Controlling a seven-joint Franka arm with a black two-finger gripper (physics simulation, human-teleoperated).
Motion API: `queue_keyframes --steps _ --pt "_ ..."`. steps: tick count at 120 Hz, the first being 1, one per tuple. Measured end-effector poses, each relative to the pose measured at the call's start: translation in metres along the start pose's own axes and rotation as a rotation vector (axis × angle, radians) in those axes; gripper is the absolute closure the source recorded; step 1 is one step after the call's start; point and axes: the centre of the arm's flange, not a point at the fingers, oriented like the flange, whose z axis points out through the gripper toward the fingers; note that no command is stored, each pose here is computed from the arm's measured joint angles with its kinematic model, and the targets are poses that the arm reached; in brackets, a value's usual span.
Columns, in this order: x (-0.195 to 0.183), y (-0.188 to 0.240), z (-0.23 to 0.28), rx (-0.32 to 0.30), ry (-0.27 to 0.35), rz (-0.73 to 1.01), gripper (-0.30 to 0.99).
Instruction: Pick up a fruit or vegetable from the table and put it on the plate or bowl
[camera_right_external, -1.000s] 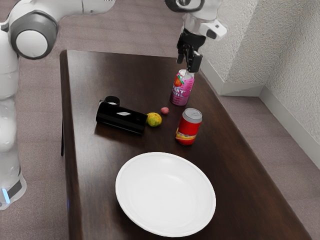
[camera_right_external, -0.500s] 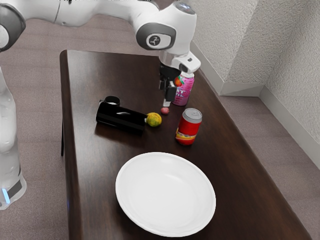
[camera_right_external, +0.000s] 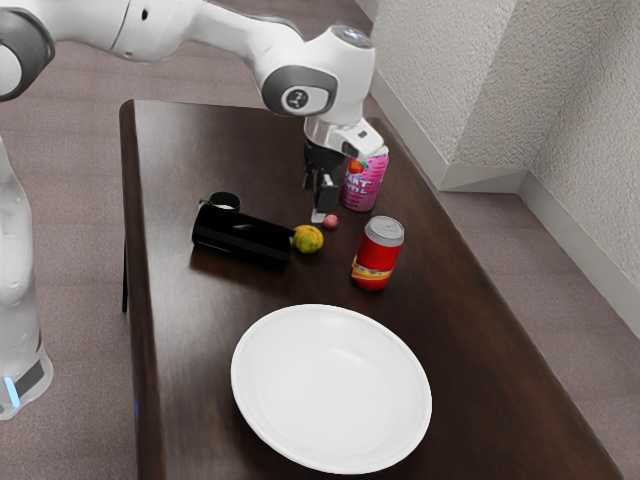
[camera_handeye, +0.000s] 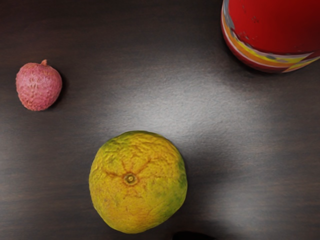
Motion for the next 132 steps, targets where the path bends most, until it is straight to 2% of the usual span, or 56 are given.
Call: queue_keyframes --steps 25,52,132 --pt "0.002 -0.014 0.013 -0.003 0.009 -0.019 0.0" --pt "-0.003 -0.02 0.038 -0.007 -0.011 -0.027 0.0" --pt "-0.012 -0.028 0.045 -0.008 0.001 -0.037 0.0"
